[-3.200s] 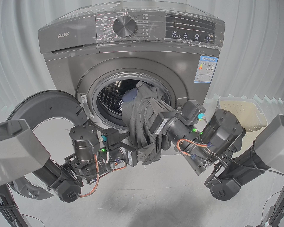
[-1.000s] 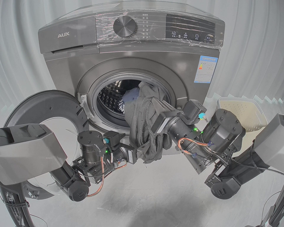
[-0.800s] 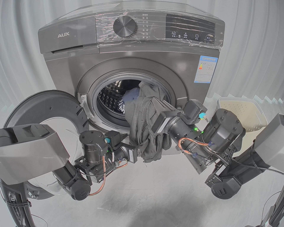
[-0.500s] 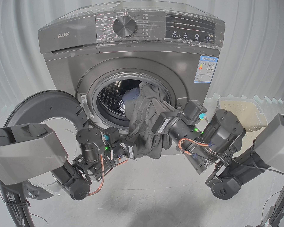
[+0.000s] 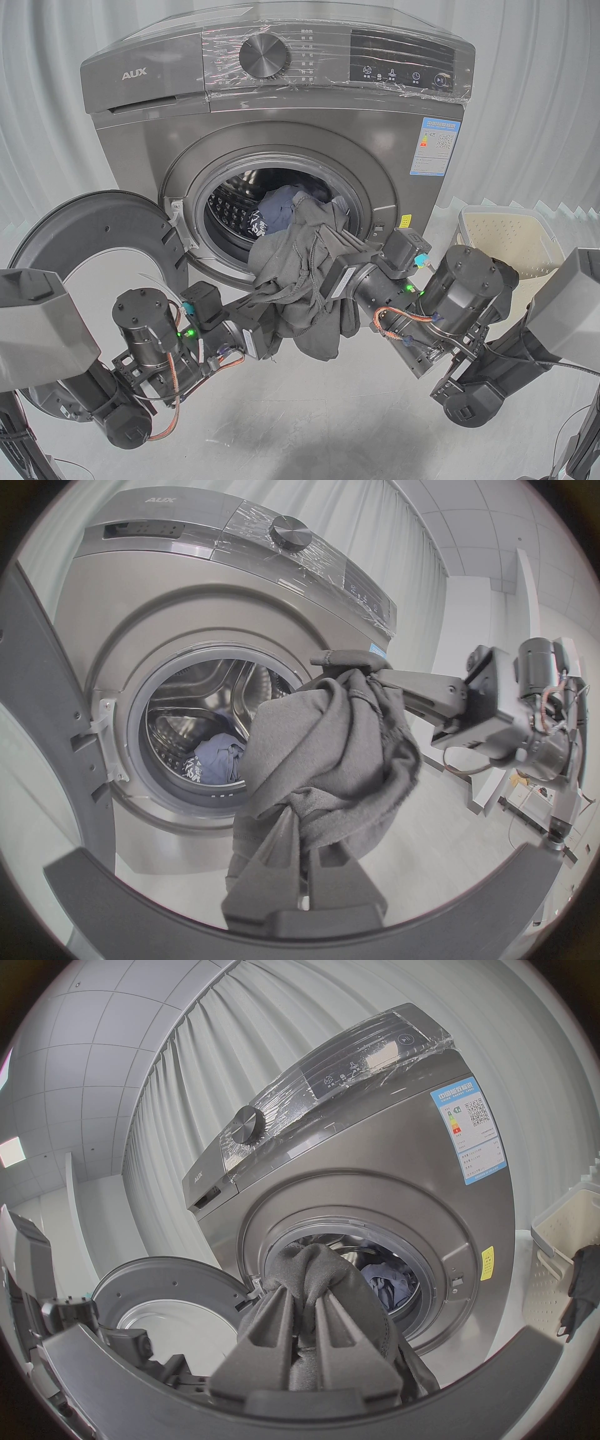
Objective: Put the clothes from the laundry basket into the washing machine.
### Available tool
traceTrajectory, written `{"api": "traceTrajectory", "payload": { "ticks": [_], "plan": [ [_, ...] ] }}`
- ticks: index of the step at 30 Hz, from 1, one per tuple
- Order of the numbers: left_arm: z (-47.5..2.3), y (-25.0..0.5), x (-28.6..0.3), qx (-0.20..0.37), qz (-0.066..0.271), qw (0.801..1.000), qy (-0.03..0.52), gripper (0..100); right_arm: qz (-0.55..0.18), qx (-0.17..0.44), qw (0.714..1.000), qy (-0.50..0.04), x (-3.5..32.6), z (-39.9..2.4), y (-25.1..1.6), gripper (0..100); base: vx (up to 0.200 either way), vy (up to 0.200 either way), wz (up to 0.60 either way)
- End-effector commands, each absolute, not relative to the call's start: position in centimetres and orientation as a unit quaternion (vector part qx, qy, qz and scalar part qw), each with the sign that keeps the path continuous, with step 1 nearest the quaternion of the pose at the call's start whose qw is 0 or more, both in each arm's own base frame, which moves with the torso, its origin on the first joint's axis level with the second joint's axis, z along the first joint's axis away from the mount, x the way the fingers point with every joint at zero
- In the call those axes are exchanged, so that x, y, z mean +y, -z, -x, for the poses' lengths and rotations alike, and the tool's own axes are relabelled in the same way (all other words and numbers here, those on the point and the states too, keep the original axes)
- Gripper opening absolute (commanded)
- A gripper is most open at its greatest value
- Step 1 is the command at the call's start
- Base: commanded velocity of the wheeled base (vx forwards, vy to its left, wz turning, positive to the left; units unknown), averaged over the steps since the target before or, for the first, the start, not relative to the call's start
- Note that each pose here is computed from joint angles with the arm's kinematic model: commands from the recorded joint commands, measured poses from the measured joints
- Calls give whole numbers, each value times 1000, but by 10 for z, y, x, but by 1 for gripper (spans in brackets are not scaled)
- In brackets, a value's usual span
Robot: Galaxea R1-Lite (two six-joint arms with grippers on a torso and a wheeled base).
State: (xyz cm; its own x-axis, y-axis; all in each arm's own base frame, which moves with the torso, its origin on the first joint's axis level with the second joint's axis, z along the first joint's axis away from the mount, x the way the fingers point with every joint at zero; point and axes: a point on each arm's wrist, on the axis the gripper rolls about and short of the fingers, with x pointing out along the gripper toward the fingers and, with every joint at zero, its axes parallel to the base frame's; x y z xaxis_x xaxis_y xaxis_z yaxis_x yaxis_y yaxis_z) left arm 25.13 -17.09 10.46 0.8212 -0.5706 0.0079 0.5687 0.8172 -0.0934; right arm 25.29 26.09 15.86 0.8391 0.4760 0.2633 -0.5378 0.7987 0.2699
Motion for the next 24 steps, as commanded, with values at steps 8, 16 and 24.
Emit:
{"api": "traceTrajectory", "payload": {
  "ticks": [8, 16, 24],
  "plan": [
    [-230, -142, -157, -45, 66, 944, 320, 0, -146, -56, 950, -269, 263, -255, -130, 100, 0, 0, 0],
    [-239, -159, -162, -83, 79, 942, 314, 0, -87, 37, 952, -290, 259, -228, -84, 100, 0, 0, 0],
    [-242, -162, -163, -89, 89, 943, 307, 0, -54, 82, 949, -301, 257, -217, -57, 100, 0, 0, 0]
  ]
}}
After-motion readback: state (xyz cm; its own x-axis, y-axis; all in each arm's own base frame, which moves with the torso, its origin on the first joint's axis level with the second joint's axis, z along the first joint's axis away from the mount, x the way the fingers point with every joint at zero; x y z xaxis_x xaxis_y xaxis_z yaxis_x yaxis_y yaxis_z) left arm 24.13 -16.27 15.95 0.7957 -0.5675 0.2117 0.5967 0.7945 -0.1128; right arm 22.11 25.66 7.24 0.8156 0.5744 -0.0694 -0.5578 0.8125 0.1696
